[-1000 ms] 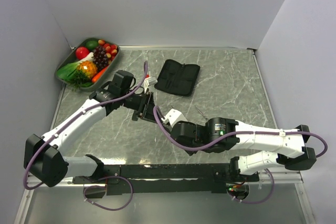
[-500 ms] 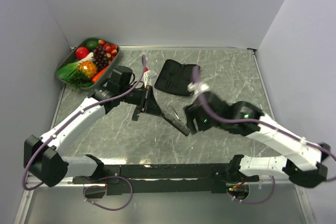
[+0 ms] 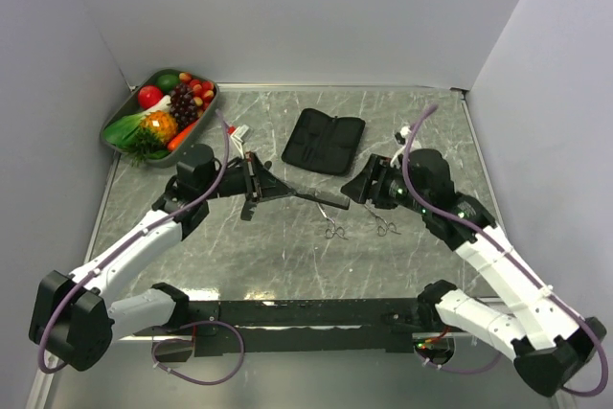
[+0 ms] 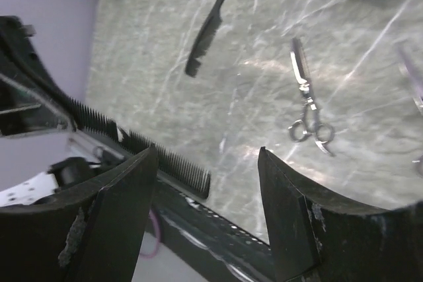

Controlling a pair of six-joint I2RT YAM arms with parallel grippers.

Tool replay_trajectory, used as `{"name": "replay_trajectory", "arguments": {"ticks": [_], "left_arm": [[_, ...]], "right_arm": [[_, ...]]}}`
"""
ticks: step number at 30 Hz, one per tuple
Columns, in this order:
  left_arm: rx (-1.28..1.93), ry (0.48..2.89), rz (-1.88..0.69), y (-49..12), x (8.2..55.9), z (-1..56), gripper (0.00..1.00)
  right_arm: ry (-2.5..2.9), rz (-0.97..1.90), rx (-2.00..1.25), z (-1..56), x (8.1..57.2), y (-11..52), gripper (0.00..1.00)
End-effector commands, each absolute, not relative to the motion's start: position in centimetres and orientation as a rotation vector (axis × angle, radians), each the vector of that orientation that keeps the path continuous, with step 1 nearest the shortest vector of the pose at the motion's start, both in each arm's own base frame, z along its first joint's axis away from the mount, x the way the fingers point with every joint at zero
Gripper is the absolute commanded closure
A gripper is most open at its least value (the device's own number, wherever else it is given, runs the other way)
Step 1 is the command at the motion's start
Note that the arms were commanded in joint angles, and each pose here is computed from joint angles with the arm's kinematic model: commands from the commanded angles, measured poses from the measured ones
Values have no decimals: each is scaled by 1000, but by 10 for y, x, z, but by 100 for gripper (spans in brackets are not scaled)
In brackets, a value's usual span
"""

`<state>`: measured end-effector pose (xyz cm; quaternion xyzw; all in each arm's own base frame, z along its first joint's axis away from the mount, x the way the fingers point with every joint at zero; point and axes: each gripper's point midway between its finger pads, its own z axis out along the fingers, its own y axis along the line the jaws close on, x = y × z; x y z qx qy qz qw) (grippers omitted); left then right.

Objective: Sort the hair-cutting tools

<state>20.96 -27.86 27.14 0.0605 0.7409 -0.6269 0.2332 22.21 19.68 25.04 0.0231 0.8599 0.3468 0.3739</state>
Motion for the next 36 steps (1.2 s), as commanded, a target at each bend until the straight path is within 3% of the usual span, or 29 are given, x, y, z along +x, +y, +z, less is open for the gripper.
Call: {"name": "replay_trajectory", "arguments": {"ticks": [1,6,22,36], "left_arm": [[171,1781,-1821,-273,210,323,99],[139,1775,-1824,-266,209,322,99],[50,1756,-1851,-253,209,299,99],[25,1723,-1820,-242,221,300,99]], "right_arm": [[1934,1164,34,299,224,214,31],[1873,1279,-8,297,222,219,32],[1804,1574,-126,305,201,243,63],[1830,1583,-159,304,197,245,70]]}}
